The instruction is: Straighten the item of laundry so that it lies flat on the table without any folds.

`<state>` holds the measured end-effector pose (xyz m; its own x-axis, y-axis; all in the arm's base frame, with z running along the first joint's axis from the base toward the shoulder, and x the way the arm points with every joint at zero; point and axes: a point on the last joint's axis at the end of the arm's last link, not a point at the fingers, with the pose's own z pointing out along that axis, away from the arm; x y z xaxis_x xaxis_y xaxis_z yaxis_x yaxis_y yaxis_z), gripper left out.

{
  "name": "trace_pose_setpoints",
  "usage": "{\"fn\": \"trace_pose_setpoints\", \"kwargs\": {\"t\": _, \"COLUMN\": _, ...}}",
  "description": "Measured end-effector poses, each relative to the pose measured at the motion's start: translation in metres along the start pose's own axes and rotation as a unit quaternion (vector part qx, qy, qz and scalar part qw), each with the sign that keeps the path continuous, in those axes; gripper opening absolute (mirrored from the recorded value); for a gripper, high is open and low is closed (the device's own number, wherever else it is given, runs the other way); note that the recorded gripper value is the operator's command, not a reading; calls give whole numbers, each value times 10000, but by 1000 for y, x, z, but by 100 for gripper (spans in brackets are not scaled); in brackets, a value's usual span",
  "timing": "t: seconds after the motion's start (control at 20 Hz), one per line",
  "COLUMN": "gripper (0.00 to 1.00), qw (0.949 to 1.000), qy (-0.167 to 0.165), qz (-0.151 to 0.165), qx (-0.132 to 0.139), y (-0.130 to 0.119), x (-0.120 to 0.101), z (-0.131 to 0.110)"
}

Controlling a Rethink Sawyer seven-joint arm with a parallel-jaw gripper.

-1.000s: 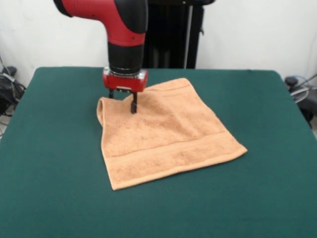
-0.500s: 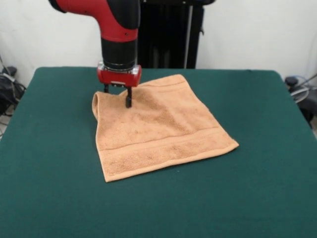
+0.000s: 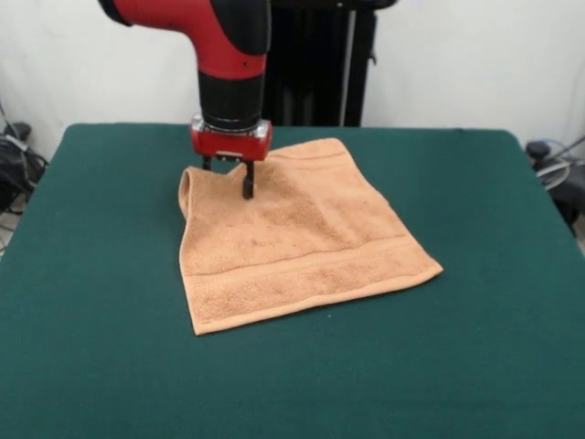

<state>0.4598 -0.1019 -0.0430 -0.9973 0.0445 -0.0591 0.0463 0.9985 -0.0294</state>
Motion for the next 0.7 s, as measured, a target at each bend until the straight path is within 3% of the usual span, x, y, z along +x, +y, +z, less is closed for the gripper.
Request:
{"fn": "trace_pose_setpoints", "kwargs": {"t": 0.5, "gripper": 100, "qw": 9999, "qy": 63, "qz": -106, "qx": -4, "y": 8, "x": -2, "z": 0}}
{"fn": "trace_pose_setpoints", "kwargs": {"t": 0.55, "gripper": 0, "qw": 9999, "qy": 58, "qz": -113, "qx": -1, "y": 9, "x": -3, "z": 0}}
{"fn": "trace_pose_setpoints", "kwargs": {"t": 0.7, "gripper": 0, "qw": 9999, "qy": 51, "qz": -121, "qx": 1, "y": 9, "x": -4, "z": 0}}
